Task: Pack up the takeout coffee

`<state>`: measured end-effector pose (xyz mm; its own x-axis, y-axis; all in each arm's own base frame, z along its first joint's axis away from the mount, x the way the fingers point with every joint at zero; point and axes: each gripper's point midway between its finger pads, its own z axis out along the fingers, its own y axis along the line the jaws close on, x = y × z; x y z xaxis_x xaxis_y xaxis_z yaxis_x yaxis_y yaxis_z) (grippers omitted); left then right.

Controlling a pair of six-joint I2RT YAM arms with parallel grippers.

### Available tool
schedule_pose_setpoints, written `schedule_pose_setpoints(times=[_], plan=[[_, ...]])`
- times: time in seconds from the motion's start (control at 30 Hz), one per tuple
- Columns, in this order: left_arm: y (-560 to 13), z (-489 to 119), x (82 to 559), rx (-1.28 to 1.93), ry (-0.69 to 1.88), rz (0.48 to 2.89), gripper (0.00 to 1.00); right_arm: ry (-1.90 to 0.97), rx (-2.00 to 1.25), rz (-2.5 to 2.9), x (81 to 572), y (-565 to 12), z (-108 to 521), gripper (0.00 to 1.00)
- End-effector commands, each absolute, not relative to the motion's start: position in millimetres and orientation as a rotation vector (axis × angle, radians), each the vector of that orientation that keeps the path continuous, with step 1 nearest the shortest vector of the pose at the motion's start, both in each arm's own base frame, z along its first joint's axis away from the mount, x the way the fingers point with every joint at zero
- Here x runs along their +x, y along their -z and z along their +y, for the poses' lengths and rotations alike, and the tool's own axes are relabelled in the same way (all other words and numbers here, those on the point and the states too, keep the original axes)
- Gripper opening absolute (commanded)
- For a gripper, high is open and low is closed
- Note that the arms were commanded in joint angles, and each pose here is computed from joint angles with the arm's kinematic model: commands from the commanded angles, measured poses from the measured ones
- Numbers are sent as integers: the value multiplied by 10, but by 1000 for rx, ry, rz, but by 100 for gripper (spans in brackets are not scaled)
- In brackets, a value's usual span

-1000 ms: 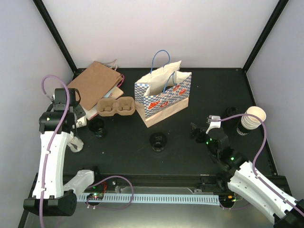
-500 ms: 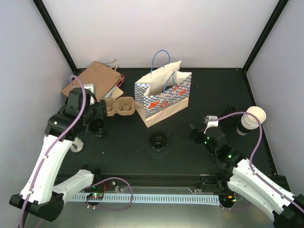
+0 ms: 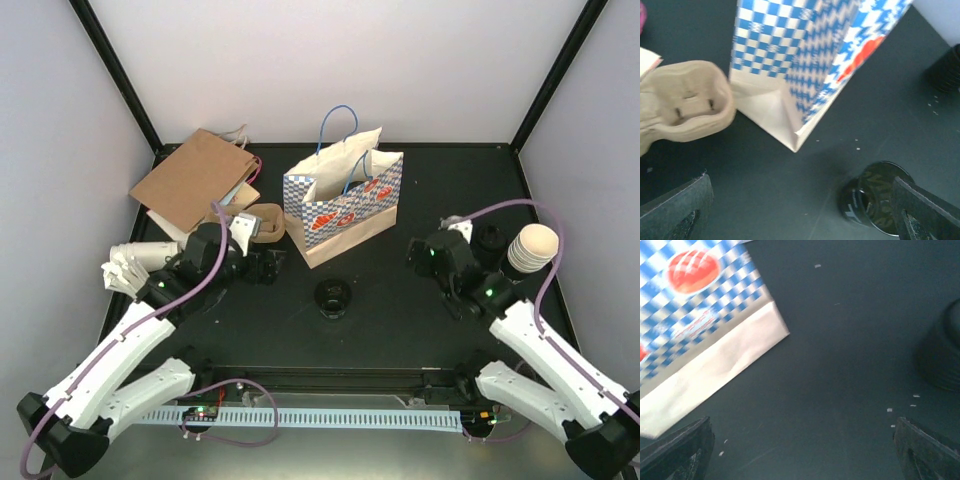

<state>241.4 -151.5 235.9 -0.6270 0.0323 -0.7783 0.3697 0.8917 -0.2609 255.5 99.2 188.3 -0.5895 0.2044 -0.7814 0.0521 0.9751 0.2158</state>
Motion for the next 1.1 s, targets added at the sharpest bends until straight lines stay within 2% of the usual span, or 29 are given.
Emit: schedule_pose_setpoints(times=[0.0, 0.27, 0.5, 0.77, 1.07], plan=[[-2571, -1862, 2418, 342, 709, 2033, 99, 49, 438, 2336, 2470, -1828, 472, 100], [-2347, -2045, 2290, 417, 813, 1970, 99, 148, 644, 2391, 2761, -1848, 39, 99], [-2248, -1993, 2282, 411, 779, 1950, 99, 291, 720, 2370, 2984, -2031, -238, 92], [-2098, -1947, 2252, 398, 766, 1886, 99, 200, 928, 2351, 3132, -2032, -467, 86], [-1754, -1890, 2154, 410, 753, 1884, 99, 265, 934, 2427, 3480, -1958, -553, 85]])
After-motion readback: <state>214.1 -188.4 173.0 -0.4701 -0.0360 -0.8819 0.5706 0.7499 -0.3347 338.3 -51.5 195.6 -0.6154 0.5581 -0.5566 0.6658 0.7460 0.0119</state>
